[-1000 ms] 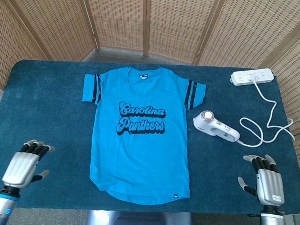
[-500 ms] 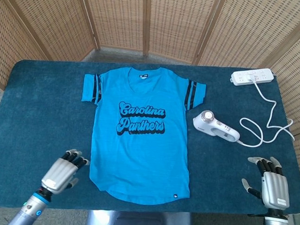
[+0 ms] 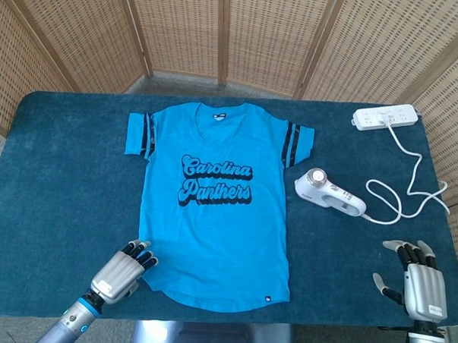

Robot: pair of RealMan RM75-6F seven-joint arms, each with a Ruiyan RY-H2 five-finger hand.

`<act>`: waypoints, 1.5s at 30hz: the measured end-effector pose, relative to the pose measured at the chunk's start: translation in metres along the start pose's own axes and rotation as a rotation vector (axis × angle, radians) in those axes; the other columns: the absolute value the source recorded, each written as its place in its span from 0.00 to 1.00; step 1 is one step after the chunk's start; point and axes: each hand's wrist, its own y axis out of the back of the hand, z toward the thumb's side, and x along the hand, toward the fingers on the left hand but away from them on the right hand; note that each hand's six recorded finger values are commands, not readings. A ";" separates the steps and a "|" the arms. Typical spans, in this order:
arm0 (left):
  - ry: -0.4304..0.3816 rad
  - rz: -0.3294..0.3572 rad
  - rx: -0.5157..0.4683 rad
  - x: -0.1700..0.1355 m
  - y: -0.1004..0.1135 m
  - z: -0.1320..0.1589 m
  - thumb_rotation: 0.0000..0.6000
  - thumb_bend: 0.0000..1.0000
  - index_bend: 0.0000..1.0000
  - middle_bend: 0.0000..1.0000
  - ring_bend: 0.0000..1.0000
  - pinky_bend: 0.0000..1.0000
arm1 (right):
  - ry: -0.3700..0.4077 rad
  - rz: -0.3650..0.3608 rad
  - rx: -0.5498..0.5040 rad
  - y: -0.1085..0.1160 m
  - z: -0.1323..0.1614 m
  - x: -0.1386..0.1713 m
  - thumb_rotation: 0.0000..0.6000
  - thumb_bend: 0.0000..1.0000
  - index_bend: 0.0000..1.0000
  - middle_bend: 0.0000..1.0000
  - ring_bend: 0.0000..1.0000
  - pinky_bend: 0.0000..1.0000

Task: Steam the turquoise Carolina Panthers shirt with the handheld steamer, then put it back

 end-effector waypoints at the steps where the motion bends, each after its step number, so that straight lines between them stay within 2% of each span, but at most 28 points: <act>1: 0.001 0.003 0.006 0.001 -0.001 0.001 0.91 0.25 0.29 0.30 0.14 0.17 | -0.001 -0.002 -0.001 0.001 0.000 0.000 1.00 0.29 0.29 0.30 0.26 0.09; 12: -0.004 0.000 0.040 0.014 -0.008 0.010 0.92 0.25 0.29 0.30 0.14 0.17 | -0.011 -0.017 -0.015 0.006 -0.008 0.006 1.00 0.29 0.30 0.30 0.26 0.09; 23: -0.002 0.022 0.036 0.030 -0.009 0.020 0.92 0.27 0.42 0.30 0.14 0.17 | -0.027 -0.034 -0.030 0.011 -0.019 0.011 1.00 0.29 0.30 0.30 0.26 0.09; 30: -0.026 0.042 0.034 0.041 -0.009 0.029 0.92 0.33 0.51 0.30 0.14 0.17 | -0.038 -0.052 -0.040 0.016 -0.025 0.015 1.00 0.29 0.30 0.30 0.26 0.09; 37: -0.038 0.053 0.027 0.051 -0.006 0.038 0.92 0.48 0.60 0.31 0.14 0.17 | -0.042 -0.067 -0.045 0.020 -0.028 0.018 1.00 0.29 0.30 0.30 0.26 0.09; 45: -0.030 0.062 0.043 0.052 -0.001 0.036 0.93 0.50 0.66 0.36 0.17 0.17 | -0.031 -0.064 -0.047 0.019 -0.026 0.019 1.00 0.29 0.31 0.31 0.27 0.09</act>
